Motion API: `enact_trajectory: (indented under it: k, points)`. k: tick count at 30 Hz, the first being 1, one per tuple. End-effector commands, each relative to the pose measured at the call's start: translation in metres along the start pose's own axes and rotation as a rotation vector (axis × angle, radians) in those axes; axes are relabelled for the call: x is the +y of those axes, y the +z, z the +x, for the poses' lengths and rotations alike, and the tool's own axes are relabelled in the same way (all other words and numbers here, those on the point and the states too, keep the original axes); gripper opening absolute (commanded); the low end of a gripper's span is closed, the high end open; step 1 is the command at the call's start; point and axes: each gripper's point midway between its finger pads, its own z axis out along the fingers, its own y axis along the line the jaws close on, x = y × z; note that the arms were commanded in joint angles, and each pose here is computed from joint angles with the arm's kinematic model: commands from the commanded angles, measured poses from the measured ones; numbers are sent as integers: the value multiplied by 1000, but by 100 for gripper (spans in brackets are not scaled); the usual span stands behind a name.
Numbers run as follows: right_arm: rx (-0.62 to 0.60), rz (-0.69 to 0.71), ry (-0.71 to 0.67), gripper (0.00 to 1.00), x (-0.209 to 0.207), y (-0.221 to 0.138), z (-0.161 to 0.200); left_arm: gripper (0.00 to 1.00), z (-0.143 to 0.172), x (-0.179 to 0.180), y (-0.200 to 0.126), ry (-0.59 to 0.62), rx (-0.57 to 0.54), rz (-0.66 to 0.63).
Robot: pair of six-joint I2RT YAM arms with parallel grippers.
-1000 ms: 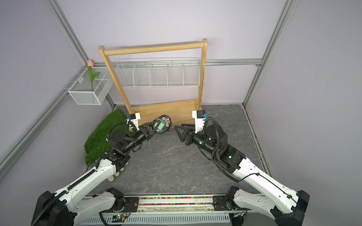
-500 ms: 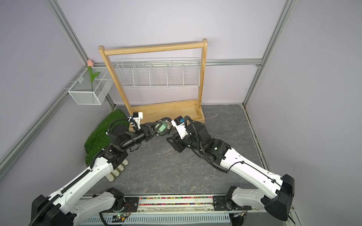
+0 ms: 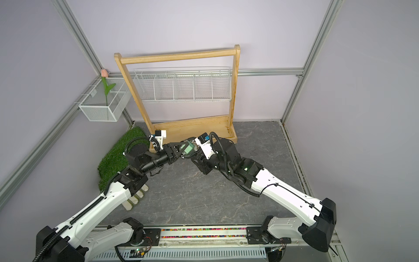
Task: Pack away charging kits
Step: Zip the zipper on the storage bag.
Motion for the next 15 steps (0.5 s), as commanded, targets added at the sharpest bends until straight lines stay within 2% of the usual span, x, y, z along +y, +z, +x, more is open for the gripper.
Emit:
enact_trajectory:
  k: [1, 15]
  points:
    - [-38, 17, -46, 42, 1, -1, -16, 0, 0, -28, -1, 29, 26, 81]
    - [-21, -3, -50, 31, 3, 9, -14, 0, 1, -41, -4, 33, 41, 125]
